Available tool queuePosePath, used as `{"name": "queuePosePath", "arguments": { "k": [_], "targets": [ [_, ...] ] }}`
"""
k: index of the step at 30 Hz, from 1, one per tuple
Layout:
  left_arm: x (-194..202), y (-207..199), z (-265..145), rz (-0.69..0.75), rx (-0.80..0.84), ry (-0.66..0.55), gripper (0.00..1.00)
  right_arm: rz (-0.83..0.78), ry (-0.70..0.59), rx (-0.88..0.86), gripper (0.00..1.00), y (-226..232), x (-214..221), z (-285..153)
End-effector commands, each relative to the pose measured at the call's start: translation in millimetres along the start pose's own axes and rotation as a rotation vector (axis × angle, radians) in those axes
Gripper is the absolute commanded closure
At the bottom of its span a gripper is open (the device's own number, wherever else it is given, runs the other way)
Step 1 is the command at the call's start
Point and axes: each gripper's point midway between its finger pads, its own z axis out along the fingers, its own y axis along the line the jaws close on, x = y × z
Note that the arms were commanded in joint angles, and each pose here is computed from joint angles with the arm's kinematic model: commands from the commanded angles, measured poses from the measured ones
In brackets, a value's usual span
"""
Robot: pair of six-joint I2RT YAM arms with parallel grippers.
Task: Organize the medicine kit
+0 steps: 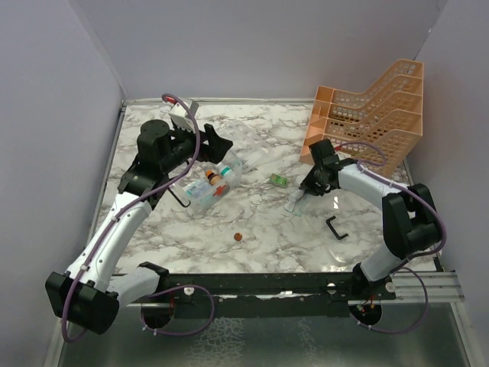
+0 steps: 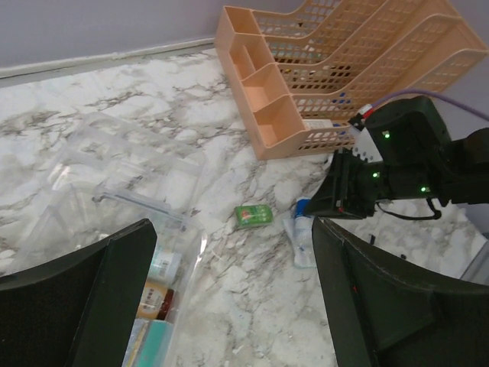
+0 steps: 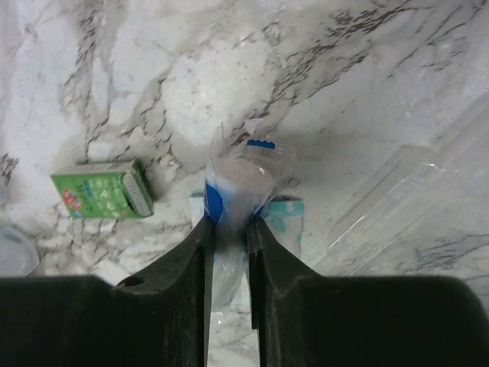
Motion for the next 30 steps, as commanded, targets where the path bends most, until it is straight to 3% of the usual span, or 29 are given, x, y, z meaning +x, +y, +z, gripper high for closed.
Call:
{"name": "queuePosePath", "arguments": {
  "k": [1,5,12,19,30],
  "targets": [
    [-0.5,-27.0,8.9,-0.108,0.15,-0.021,0.13,-0.069,0.026,-0.205,0.82,40.5,-6.0,-31.9],
    [17.6,-36.7,20.1,-0.217,0.21,0.021,0.16,-0.124,0.049,-0.394,0.82,70.2,-4.4,-66.5],
    [41.8,-58.4,36.3,-0.248,0.291,0.081,0.17,-0.266,0.137,-0.747,0.81,123.8,9.0,-129.7],
    [49.5,-83.1,43.3,-0.392,0.45,0.131,0.17,-0.471,-0.015,-1.154,0.78,161.0,4.7,-212.6],
    [29.8,-118.1,37.3,-0.505,0.652,0.185,0.25,-0.629,-0.101,-1.451,0.75,173.2,10.7,-279.5]
  ]
}}
